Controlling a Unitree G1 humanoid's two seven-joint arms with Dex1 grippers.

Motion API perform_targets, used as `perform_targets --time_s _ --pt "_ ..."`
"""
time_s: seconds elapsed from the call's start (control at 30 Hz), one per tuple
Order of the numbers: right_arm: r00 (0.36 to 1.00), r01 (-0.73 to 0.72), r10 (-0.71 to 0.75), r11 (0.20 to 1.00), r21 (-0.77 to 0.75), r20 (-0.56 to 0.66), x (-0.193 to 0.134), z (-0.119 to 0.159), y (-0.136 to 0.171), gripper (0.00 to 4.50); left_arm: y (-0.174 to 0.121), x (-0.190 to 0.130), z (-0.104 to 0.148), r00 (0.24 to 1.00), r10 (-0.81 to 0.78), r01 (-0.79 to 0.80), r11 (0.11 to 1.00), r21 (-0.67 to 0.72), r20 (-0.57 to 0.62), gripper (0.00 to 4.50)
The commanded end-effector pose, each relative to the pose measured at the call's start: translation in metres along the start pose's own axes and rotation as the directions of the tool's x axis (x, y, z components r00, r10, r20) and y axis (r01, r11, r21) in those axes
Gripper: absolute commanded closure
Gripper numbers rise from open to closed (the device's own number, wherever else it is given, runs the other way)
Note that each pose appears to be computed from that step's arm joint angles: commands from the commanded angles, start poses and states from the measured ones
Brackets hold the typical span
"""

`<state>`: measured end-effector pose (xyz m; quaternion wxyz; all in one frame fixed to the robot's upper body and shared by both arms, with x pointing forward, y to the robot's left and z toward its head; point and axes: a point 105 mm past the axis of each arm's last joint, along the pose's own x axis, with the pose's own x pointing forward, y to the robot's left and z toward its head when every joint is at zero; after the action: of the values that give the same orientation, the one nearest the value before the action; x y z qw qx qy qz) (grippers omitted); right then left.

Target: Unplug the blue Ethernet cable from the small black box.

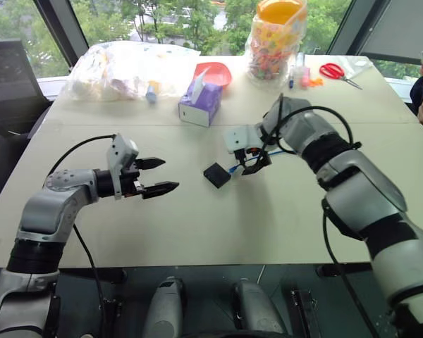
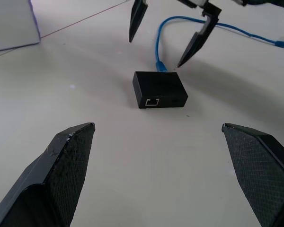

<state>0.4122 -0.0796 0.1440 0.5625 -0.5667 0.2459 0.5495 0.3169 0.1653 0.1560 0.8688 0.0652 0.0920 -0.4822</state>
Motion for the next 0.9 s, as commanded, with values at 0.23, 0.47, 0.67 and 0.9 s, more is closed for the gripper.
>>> perform_targets --time_s 0.23,0.47,0.67,0.9 --pt "0.997 -0.076 0.077 0.997 -0.022 0.021 0.018 0.021 0.006 0.87 0.008 -0.013 0.019 0.993 0.097 -0.102 0.993 0.062 0.066 0.00" --pt "0.993 -0.099 0.101 0.995 -0.030 0.063 0.023 0.029 0.010 4.35 0.009 -0.007 0.019 0.992 0.105 -0.110 0.991 0.070 0.071 0.00" --pt "0.955 0.283 -0.267 0.950 -0.128 0.131 0.016 0.031 -0.021 4.44 0.013 0.007 0.020 0.988 0.109 -0.111 0.994 0.017 0.106 0.00" --pt "0.605 0.753 -0.721 0.656 0.051 0.337 -0.027 0.028 -0.012 4.44 0.004 0.033 0.036 0.985 0.009 0.004 0.997 -0.074 0.172 0.00"
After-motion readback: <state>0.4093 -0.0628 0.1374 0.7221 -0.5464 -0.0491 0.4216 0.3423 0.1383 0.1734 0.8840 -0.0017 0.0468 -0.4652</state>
